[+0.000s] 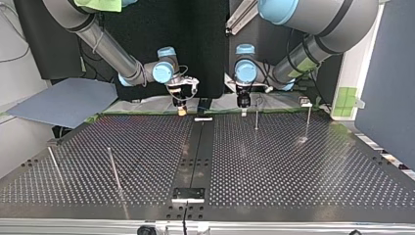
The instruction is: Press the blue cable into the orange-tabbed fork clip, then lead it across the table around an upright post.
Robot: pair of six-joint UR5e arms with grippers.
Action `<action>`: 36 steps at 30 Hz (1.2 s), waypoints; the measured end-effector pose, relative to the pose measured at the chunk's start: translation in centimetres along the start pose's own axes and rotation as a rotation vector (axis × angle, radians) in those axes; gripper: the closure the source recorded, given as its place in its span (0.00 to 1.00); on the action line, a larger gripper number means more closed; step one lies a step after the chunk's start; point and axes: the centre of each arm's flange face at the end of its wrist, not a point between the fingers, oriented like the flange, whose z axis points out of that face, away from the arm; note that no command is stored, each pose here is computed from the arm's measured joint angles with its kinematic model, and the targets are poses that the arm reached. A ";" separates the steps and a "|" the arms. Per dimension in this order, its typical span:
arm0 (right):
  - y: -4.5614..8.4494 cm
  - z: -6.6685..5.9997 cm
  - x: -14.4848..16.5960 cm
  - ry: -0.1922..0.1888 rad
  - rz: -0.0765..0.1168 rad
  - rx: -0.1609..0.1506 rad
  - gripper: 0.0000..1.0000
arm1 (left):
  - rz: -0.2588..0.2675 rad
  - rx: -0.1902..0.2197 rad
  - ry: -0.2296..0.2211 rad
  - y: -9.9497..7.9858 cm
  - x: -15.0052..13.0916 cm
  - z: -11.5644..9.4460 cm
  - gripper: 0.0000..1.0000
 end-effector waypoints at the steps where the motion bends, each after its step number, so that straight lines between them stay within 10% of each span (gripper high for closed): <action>1: 0.0 0.0 0.0 0.000 0.000 0.000 1.00 | -0.004 0.008 0.000 -0.1 0.0 0.0 0.00; 16: -0.1 0.0 0.0 -0.001 0.000 0.001 1.00 | 0.017 -0.021 -0.006 0.2 -0.2 0.2 0.00; 21: 0.0 0.0 0.0 -0.001 0.000 0.001 1.00 | 0.016 0.007 -0.005 -0.1 -0.2 0.3 0.35; 25: 0.0 0.0 0.0 -0.001 0.000 0.001 1.00 | 0.014 0.019 -0.005 -0.2 -0.2 0.3 1.00; 36: 0.0 0.0 -0.1 -0.001 0.000 0.001 1.00 | 0.005 0.032 -0.002 -0.3 -0.2 0.3 1.00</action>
